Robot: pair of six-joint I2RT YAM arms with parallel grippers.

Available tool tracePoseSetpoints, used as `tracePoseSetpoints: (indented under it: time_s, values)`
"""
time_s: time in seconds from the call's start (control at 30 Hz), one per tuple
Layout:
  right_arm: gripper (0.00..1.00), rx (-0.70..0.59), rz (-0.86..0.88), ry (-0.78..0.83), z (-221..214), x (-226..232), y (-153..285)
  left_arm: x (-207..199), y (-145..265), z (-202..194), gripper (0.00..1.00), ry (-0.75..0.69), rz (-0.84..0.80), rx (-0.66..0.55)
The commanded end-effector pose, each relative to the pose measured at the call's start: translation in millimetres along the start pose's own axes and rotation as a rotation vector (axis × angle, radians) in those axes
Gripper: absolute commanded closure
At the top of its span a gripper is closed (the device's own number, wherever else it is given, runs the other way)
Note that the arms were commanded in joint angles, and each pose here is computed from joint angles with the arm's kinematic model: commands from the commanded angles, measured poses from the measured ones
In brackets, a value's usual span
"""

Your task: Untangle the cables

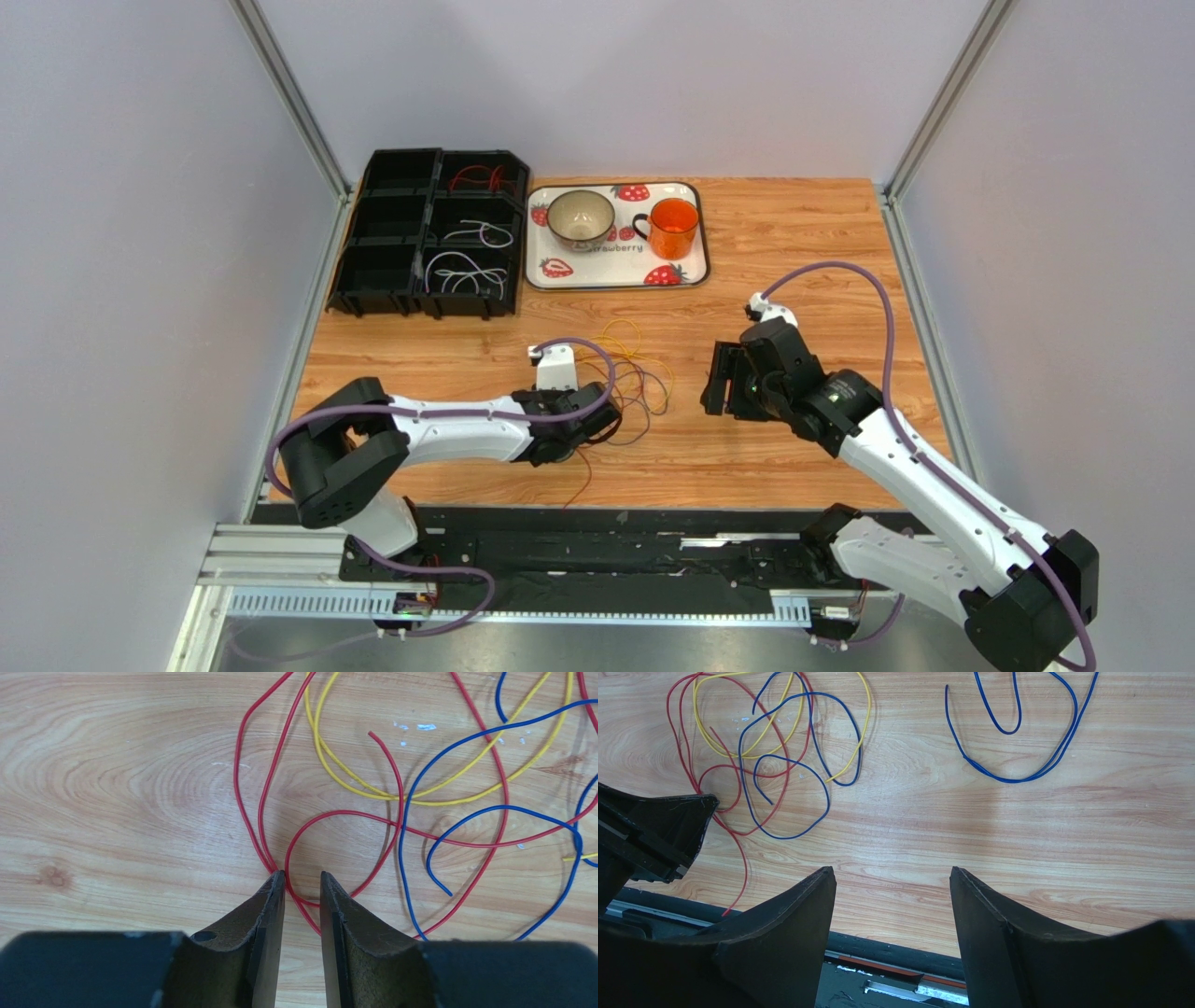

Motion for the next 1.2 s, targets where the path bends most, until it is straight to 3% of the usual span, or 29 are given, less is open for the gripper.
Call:
tracePoseSetpoints:
  time_s: [0.0,0.3,0.47,0.73,0.93,1.1,1.17]
  values:
    - [0.35,-0.037,0.038,-0.012,4,3,4,-9,0,4,0.67,0.032,-0.005,0.008]
    - [0.35,-0.031,0.037,-0.013,2,3,2,-4,7,10,0.84,0.039,0.026,0.001]
    - [0.35,-0.027,0.041,-0.012,2,3,1,-2,19,23,0.97,0.033,0.031,-0.025]
    - [0.35,-0.017,0.049,-0.018,0,4,1,1,58,67,1.0,-0.015,-0.011,-0.116]
    - [0.36,-0.014,0.059,-0.026,-3,2,2,14,110,116,1.0,-0.043,-0.086,-0.238]
    - [0.35,0.003,0.079,-0.033,-7,3,-1,30,186,189,1.0,-0.11,-0.19,-0.458]
    - [0.36,0.014,0.083,-0.037,-9,2,-2,43,229,226,1.0,-0.066,-0.232,-0.577]
Point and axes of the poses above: each gripper's point midway between its finger pads, its own y axis back along the fingers, its own x axis along the line the jaws close on, z = x × y, the point moved 8 cm from there along y, back along the fingers, and after that the axes turned 10 degrees about -y, right-handed, at the moved point
